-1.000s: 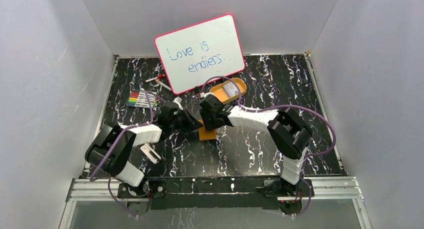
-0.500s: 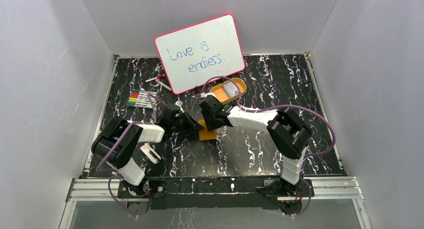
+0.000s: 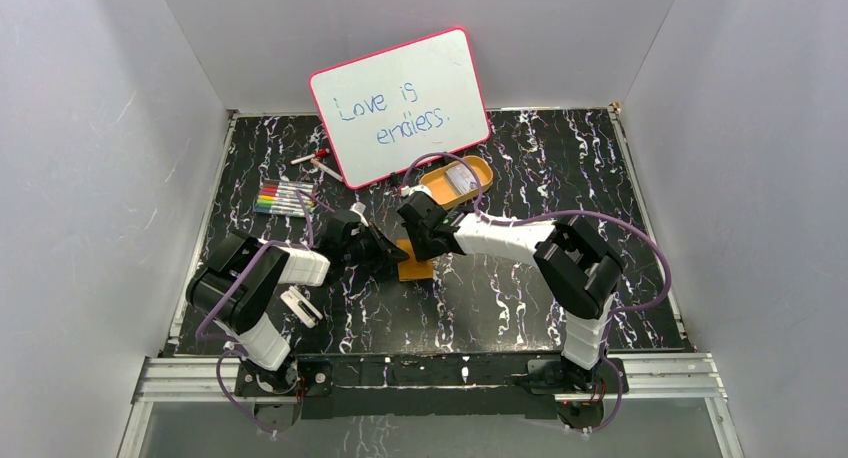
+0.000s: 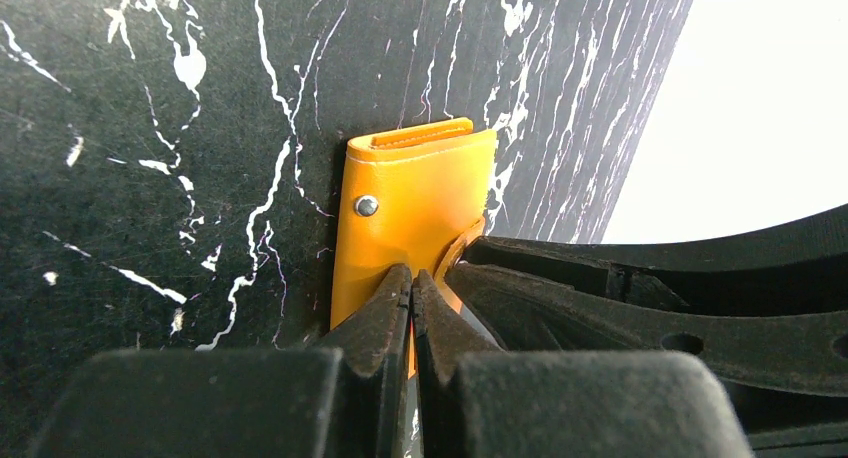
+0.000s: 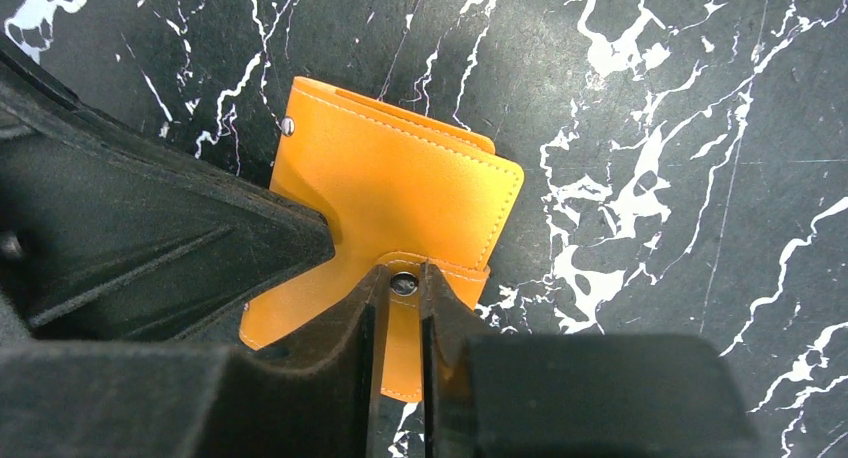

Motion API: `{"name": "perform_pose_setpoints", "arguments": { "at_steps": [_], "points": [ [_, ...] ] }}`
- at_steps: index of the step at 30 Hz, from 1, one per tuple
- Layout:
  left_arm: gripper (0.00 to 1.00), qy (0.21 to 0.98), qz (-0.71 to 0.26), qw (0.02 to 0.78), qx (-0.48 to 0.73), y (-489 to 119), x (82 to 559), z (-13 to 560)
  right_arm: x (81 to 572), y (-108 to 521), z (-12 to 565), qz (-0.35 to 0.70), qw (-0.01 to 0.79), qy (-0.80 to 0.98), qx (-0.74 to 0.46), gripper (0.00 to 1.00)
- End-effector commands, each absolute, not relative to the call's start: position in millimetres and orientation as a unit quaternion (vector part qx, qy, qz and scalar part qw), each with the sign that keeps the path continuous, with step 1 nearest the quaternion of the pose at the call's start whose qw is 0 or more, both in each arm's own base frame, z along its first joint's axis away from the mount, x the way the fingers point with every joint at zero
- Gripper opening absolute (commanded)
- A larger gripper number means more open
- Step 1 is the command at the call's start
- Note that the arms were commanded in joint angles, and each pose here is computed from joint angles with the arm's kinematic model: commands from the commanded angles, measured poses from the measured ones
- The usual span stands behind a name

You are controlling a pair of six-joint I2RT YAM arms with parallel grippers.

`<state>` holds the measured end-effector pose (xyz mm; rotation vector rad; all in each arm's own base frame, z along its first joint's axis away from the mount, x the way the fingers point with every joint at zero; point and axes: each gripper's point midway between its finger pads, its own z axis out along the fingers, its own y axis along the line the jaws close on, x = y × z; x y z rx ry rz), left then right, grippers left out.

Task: Put the credit cards into the card holder
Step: Open the card holder at the center of the board.

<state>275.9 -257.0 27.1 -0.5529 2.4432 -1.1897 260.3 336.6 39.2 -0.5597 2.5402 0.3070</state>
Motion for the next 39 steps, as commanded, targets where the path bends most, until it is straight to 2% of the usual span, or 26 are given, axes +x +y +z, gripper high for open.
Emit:
{"name": "perform_pose_setpoints", "arguments": {
  "at_steps": [1, 3, 9, 20, 39],
  "points": [
    [0.00, 0.881, -0.394, 0.163, -0.203, -249.4, 261.3, 5.7, 254.1, 331.7, 50.8, 0.101, 0.268, 0.935, -0.211, 0.33],
    [0.00, 0.882, -0.392, 0.164, -0.204, -248.6, 261.2, 4.9, 253.3, 332.2, 57.4, 0.095, 0.281, 0.931, -0.214, 0.40],
    [0.00, 0.884, -0.388, 0.161, -0.207, -247.3, 259.9, 1.3, 249.5, 333.2, 58.8, 0.084, 0.286, 0.929, -0.220, 0.50],
    [0.00, 0.884, -0.388, 0.159, -0.207, -246.7, 258.4, 0.2, 259.7, 321.3, 35.3, 0.002, 0.279, 0.930, -0.240, 0.49],
    [0.00, 0.884, -0.390, 0.151, -0.208, -247.4, 255.1, -4.6, 271.8, 336.0, 40.1, -0.024, 0.319, 0.912, -0.255, 0.55]
  ]
}}
